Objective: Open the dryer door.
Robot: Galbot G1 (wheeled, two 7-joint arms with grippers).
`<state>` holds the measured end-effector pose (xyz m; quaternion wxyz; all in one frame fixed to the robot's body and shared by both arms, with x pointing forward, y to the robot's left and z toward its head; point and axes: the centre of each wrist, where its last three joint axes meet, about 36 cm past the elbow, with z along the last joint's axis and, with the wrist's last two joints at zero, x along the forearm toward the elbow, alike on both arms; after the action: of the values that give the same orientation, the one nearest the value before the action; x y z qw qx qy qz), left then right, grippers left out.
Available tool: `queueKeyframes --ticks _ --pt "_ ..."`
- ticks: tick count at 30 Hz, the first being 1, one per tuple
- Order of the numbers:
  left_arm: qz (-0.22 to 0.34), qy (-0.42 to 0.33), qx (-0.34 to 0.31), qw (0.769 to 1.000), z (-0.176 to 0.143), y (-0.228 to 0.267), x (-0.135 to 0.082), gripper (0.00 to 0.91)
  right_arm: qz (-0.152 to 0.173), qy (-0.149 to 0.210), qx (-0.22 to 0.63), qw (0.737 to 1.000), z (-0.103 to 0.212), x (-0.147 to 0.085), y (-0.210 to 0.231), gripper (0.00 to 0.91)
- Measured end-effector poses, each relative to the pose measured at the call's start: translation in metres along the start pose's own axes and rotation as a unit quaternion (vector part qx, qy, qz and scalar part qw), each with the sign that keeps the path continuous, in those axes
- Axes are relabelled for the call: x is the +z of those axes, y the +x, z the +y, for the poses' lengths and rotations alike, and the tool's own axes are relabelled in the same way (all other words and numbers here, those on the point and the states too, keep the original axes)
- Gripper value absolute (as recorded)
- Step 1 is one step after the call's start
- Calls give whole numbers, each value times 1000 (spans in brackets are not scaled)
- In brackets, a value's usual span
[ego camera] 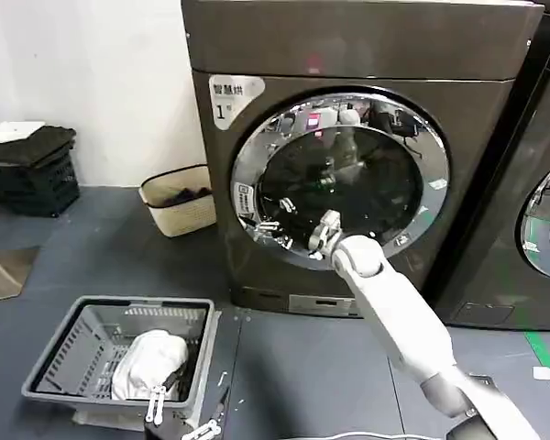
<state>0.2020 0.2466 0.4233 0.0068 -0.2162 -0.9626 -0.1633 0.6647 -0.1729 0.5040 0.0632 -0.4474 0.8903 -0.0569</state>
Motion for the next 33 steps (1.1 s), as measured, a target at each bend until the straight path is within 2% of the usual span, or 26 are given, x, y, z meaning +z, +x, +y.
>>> queueKeyframes --ticks 14,28,33 --pt "-1 0 -2 1000 1 0 0 907 -1 6 -41 999 -1 -7 -6 907" --pt "-1 0 -4 1000 2 0 0 907 -6 9 -97 995 -15 -12 9 907" --pt "-1 0 -4 1000 2 0 1 907 -19 5 -133 991 -18 -7 17 907"
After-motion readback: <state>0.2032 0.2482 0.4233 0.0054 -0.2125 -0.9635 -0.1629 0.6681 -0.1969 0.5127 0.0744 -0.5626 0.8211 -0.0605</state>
